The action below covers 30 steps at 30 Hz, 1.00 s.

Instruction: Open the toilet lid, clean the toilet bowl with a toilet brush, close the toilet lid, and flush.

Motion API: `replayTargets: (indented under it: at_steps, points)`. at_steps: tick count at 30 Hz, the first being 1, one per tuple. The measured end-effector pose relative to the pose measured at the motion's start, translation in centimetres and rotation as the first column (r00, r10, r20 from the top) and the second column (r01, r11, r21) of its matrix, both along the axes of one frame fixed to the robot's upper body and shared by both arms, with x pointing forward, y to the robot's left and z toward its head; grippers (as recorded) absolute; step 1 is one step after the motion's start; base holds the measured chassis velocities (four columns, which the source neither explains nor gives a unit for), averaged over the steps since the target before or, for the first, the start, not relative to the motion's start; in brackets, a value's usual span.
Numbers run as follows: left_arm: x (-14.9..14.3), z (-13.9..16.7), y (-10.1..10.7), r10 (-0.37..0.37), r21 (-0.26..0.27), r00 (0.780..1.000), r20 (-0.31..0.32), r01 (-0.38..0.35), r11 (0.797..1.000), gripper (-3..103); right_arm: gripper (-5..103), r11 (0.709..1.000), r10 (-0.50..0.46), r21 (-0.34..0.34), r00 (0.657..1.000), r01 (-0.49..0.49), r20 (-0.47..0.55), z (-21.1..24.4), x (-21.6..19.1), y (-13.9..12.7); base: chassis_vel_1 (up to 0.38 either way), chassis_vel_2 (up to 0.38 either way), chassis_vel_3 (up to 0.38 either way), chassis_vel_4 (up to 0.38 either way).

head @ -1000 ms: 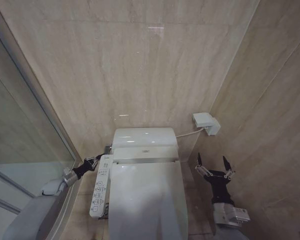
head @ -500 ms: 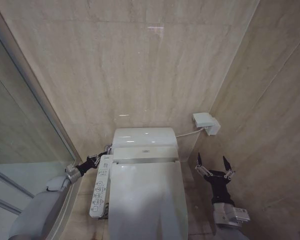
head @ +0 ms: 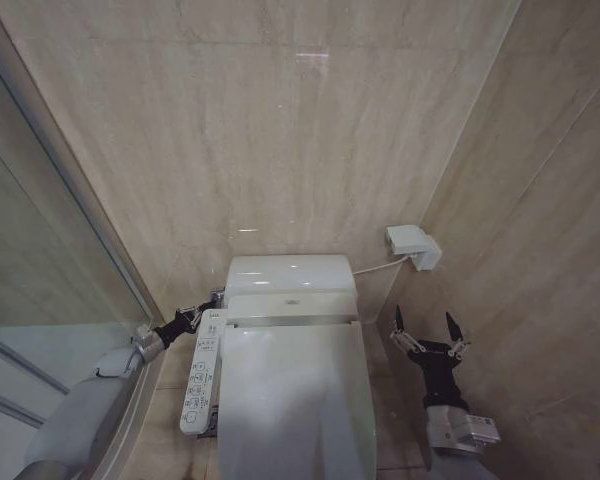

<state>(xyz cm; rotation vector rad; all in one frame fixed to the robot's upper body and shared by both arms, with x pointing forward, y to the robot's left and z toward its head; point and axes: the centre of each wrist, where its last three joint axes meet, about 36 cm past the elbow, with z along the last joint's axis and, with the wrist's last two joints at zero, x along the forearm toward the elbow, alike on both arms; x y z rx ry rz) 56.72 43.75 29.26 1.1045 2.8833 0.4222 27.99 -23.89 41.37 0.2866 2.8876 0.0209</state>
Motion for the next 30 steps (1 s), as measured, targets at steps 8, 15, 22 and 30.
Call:
replayTargets:
  at_steps: [8,15,22,30]
  points:
    - [0.49,-0.06,-0.56,-0.001,-0.008,1.000,0.000,0.001,1.000,0,100,1.000,0.000,0.000,1.000,0.000,0.000,0.00,0.00,0.00,0.000,0.000,0.000,0.000]
    - [0.71,-0.09,-0.94,-0.004,-0.012,1.000,0.000,0.004,1.000,0,100,1.000,0.000,0.000,1.000,0.000,0.000,0.00,0.00,0.00,0.000,0.000,0.000,0.000]
    - [0.73,-0.03,-0.86,-0.008,-0.011,1.000,-0.002,0.008,1.000,0,100,1.000,0.000,0.000,1.000,0.000,0.000,0.00,0.00,0.00,0.000,0.000,0.000,0.000]
    - [0.60,0.06,-0.67,-0.011,-0.009,1.000,-0.001,0.011,1.000,0,100,1.000,0.000,0.000,1.000,0.000,0.000,0.00,0.00,0.00,0.000,0.000,0.000,0.000]
